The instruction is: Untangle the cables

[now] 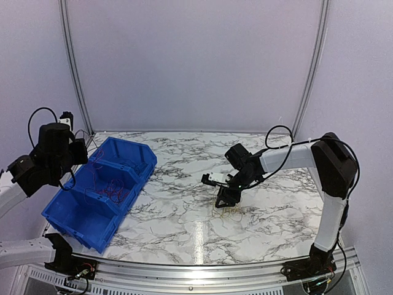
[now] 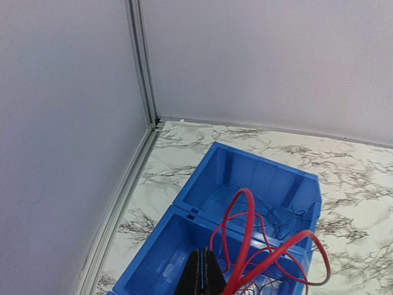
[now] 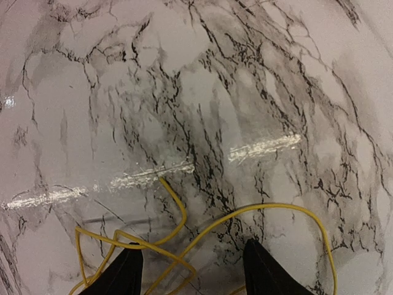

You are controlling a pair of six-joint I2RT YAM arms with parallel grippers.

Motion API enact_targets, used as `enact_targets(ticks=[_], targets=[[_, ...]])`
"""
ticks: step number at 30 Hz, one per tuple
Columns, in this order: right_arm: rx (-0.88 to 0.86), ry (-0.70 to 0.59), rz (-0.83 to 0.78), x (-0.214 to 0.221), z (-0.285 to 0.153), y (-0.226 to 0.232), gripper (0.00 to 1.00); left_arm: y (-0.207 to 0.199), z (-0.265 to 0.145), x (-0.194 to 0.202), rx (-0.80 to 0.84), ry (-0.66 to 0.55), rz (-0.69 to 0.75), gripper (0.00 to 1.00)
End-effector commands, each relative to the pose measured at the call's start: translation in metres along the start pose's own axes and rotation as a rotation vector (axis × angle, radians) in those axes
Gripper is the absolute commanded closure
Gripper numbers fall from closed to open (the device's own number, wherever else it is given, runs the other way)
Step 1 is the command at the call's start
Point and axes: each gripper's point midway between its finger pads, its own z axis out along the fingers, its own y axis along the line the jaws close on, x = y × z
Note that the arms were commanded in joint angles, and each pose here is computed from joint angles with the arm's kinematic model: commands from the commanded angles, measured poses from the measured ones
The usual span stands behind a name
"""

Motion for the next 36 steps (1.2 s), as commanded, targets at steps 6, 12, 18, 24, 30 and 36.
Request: enact_targets(ticks=[6, 12, 18, 24, 30, 36], targets=[[-0.004, 0.083, 0.017, 0.019, 0.004, 0.001, 0.44, -0.012, -0.035, -0.094, 0.125, -0.172, -0.069, 1.0], [-0.008, 0.091, 0.017, 0.021, 0.006, 0.001, 0.44, -0.018, -0.021, -0.074, 0.12, -0.122, -0.053, 1.0], [-0.008, 0.094, 0.017, 0.022, 0.006, 0.001, 0.44, -0.015, -0.005, -0.033, 0.075, -0.054, -0.033, 1.0], [-0.011, 0.1, 0.017, 0.024, 0.006, 0.002, 0.44, 0.001, 0.01, 0.023, -0.029, 0.057, 0.0, 1.0], [-0.012, 0.097, 0.014, 0.022, 0.005, 0.002, 0.44, 0.017, 0.022, 0.065, -0.134, 0.161, 0.001, 1.0], [-0.013, 0.098, 0.013, 0.022, 0.005, 0.002, 0.44, 0.024, 0.024, 0.075, -0.158, 0.189, -0.009, 0.76]])
